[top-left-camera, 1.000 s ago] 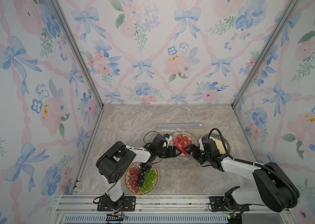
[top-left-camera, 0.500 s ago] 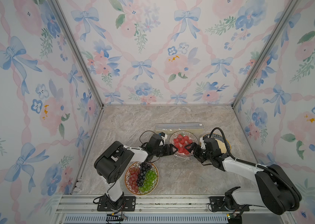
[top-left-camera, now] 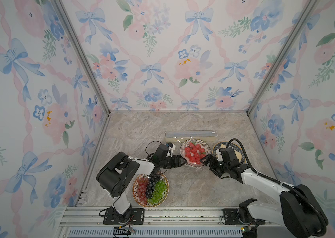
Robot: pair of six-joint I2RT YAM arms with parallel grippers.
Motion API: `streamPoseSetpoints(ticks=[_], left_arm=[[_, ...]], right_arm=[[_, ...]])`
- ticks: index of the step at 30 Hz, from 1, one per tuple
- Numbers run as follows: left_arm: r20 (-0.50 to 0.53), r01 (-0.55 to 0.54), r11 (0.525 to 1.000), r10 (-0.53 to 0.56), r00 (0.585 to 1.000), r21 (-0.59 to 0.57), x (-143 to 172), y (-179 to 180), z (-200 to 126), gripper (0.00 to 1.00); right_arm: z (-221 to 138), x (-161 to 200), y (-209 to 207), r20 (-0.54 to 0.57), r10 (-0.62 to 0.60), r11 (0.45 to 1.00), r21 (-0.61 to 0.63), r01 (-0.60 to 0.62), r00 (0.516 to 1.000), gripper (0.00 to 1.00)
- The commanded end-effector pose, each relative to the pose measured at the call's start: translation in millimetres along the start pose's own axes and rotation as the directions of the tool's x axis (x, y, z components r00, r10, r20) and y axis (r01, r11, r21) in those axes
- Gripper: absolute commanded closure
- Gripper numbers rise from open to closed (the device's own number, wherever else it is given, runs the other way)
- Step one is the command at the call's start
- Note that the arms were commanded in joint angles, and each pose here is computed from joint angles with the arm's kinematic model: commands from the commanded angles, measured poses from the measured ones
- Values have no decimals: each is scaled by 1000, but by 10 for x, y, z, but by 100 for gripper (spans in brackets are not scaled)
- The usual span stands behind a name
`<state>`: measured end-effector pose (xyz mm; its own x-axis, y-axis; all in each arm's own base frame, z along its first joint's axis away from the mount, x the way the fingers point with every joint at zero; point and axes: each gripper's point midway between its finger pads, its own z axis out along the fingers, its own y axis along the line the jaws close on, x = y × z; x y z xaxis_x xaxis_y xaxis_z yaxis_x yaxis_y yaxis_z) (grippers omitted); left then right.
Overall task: Wrap the plate with plastic wrap
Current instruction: Cover the plate with plastic wrap.
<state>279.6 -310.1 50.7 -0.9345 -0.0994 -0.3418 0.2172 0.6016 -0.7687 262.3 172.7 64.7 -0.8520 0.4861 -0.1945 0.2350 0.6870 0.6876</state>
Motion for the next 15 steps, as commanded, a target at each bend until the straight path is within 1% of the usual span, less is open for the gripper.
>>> streamPoseSetpoints(ticks=[1, 3, 6, 7, 11, 14, 15], left_arm=[[-47, 9, 999, -7, 999, 41, 160, -130, -31, 25], [-63, 20, 999, -17, 998, 49, 222, -155, -39, 29], [-81, 39, 998, -34, 996, 49, 277, -149, -28, 40], [-87, 43, 998, -38, 995, 47, 293, -139, -20, 43], [-97, 49, 998, -45, 994, 42, 346, -128, -9, 47], [-101, 47, 998, -42, 994, 48, 369, -153, -14, 52], [-103, 46, 998, -41, 994, 49, 383, -160, -15, 52]], right_arm=[[-2, 73, 183, 0, 63, 995, -77, -63, 998, 3], [-4, 77, 246, 14, 68, 994, -86, -67, 998, 3], [37, 48, 297, 18, 101, 989, -111, -98, 995, 3], [56, 34, 307, 20, 111, 987, -118, -108, 994, 3], [157, -16, 401, 13, 139, 977, -163, -135, 990, 3], [216, -101, 490, 31, 143, 971, -197, -135, 989, 3], [238, -123, 501, 36, 144, 970, -202, -134, 989, 3]])
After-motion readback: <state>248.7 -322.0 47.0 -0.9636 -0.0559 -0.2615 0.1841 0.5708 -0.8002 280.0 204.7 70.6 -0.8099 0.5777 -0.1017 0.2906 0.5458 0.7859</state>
